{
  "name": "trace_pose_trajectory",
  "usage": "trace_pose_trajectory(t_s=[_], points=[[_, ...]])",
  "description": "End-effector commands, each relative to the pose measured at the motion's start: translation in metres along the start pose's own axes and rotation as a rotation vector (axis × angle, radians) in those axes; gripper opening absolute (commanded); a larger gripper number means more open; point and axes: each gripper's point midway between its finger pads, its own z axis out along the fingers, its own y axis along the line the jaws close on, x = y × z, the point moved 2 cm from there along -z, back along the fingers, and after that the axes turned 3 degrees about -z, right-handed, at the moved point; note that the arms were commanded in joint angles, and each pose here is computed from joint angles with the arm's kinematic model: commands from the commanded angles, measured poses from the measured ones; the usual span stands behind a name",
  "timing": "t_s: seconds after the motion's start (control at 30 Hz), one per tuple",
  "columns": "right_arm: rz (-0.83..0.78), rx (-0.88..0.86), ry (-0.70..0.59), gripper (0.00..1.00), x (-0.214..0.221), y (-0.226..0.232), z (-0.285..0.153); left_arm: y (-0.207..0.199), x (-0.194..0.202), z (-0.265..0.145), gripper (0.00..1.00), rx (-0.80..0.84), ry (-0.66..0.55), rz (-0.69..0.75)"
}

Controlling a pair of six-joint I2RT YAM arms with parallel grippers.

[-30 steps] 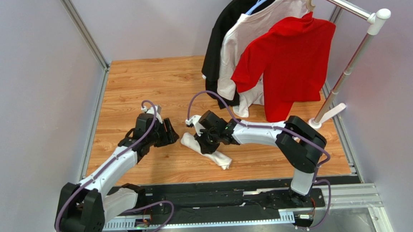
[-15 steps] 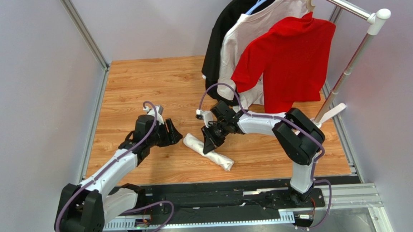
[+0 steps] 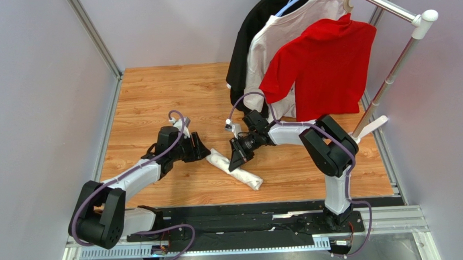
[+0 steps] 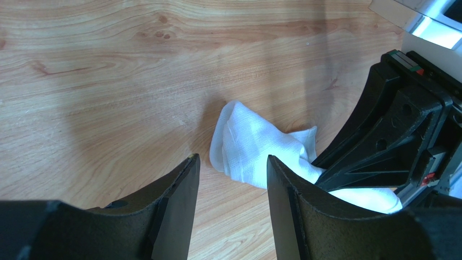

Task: Fold the napkin, place the utensils inside, and roll it up
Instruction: Roll the napkin with the utensil

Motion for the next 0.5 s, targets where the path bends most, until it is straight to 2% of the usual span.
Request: trace_pose_trajectory(t_s=[0.0, 0.17, 0.27, 0.47], points=[[0.039, -0.005, 0.029, 0.00, 0.010, -0.013, 0.006, -0.010, -0.012, 0.005, 0.57, 0.070, -0.046, 0.034], [0.051, -0.005, 0.033, 0.00, 0.012, -0.018, 0.006, -0.010, -0.007, 0.012, 0.56, 0.093, -0.024, 0.017], [0.055, 0.003, 0.037, 0.00, 0.015, -0.021, 0.007, -0.004, 0.002, 0.020, 0.53, 0.082, 0.015, 0.005], [0.057, 0.010, 0.040, 0.00, 0.016, -0.024, 0.008, -0.009, 0.003, 0.024, 0.47, 0.128, 0.012, -0.019]])
